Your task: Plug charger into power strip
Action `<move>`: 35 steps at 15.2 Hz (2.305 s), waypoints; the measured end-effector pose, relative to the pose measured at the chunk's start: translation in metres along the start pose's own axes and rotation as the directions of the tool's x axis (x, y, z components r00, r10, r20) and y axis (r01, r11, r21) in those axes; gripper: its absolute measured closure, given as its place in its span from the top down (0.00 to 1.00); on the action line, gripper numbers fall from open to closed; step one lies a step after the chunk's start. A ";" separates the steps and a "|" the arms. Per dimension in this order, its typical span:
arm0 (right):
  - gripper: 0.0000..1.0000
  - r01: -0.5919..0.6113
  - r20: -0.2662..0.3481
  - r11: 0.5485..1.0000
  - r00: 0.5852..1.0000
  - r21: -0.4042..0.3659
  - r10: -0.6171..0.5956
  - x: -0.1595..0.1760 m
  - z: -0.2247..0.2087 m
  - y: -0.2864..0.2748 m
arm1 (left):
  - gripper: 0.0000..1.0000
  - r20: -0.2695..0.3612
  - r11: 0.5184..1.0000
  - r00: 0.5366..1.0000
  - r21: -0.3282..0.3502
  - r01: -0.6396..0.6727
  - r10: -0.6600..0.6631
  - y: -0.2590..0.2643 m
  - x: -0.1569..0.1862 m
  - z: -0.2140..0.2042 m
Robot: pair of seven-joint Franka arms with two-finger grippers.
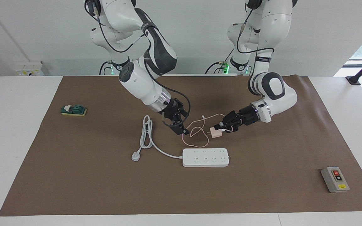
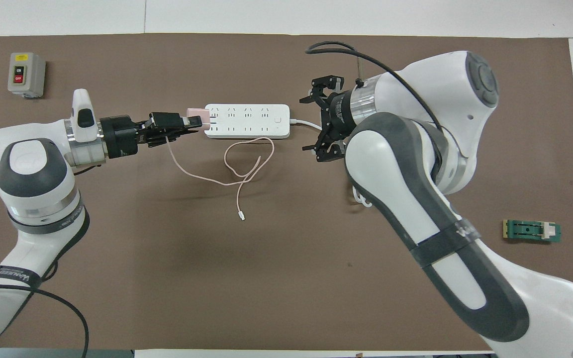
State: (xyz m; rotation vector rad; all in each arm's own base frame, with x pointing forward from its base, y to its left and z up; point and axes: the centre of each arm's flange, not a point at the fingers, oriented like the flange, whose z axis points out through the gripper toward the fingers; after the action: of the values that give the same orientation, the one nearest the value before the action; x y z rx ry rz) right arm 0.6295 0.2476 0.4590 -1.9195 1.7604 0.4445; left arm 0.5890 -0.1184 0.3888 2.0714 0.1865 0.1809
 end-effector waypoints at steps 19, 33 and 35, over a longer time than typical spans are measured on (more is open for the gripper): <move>1.00 0.585 -0.170 0.704 0.708 -0.403 -0.686 0.098 -0.184 0.040 | 0.31 -0.042 0.782 0.999 0.621 0.051 -0.032 0.092 0.040 -0.108; 1.00 0.781 0.037 0.291 0.371 -0.552 -0.928 0.121 -0.232 0.062 | 0.31 -0.491 0.561 0.801 0.577 0.594 -0.344 0.108 0.047 -0.126; 1.00 0.789 0.033 0.278 0.352 -0.548 -0.935 0.118 -0.237 0.061 | 0.31 -0.541 0.510 0.762 0.570 0.644 -0.356 0.106 0.046 -0.127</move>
State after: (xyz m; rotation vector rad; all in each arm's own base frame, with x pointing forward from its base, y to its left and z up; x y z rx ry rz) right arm 0.5608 0.0146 0.5814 -3.0873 0.3663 0.1380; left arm 0.6135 -0.0518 0.5446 2.6485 1.3013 0.1179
